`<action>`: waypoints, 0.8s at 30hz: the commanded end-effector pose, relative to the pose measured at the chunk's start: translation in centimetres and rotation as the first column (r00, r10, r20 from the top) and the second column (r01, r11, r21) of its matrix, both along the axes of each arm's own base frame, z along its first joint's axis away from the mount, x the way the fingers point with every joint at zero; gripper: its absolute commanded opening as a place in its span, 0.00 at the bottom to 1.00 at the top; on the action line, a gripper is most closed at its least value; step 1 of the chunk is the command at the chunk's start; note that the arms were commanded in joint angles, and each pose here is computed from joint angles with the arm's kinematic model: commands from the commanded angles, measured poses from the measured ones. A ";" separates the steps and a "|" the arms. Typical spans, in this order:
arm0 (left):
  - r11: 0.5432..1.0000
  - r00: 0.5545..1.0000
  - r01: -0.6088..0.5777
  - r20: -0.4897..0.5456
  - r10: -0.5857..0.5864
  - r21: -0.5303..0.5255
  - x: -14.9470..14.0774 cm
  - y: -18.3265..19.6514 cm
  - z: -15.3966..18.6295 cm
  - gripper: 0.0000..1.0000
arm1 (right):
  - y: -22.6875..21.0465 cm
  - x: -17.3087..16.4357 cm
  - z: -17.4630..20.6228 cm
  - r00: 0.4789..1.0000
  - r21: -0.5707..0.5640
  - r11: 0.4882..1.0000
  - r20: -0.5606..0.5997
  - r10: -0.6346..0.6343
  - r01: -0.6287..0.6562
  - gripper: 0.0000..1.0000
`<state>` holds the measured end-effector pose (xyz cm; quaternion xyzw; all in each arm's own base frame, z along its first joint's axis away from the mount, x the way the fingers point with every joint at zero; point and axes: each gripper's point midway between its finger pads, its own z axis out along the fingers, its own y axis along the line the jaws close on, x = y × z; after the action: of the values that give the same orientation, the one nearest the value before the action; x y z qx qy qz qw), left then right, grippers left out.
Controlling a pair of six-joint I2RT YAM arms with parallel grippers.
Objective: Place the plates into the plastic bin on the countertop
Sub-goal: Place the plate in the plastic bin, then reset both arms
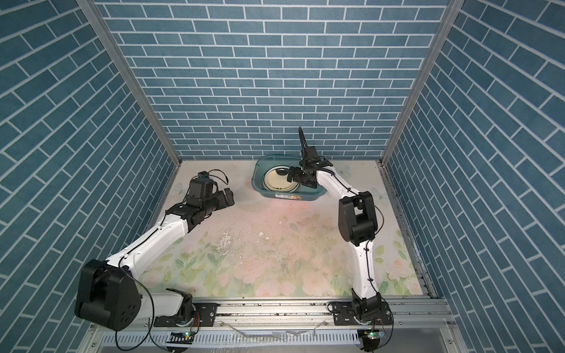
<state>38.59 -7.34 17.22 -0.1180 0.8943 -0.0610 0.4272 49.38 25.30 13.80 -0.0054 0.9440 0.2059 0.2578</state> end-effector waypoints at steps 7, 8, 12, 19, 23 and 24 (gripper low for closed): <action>0.921 0.956 -0.215 0.261 0.132 0.324 -4.1 8.1 -0.4 1.00 | -10.7 -4.7 6.9 0.892 -0.185 0.949 0.423 -0.158 0.255 0.97; 0.916 0.955 -0.211 0.271 0.119 0.341 -4.5 8.3 -0.8 1.00 | -12.0 -5.6 6.9 0.875 -0.192 0.938 0.450 -0.177 0.289 0.97; 0.917 0.949 -0.189 0.304 0.079 0.352 -5.2 8.5 -0.6 1.00 | -16.4 -9.2 5.6 0.838 -0.234 0.893 0.495 -0.231 0.385 0.97; 0.877 0.935 -0.140 0.354 -0.036 0.459 -4.8 8.0 -3.4 1.00 | -22.1 -13.3 6.2 0.693 -0.277 0.786 0.676 -0.249 0.552 0.98; 0.874 0.901 -0.131 0.423 -0.092 0.469 -3.4 7.2 -3.6 1.00 | -24.1 -15.1 5.3 0.634 -0.324 0.740 0.754 -0.175 0.589 0.98; 0.868 0.903 -0.139 0.420 -0.086 0.476 -3.1 7.3 -3.9 1.00 | -24.7 -15.5 4.7 0.620 -0.321 0.728 0.764 -0.179 0.606 0.98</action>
<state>33.57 0.41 9.02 -0.0021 0.8221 0.1539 0.5481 34.07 2.61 16.49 0.0597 0.8177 -0.1017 0.5634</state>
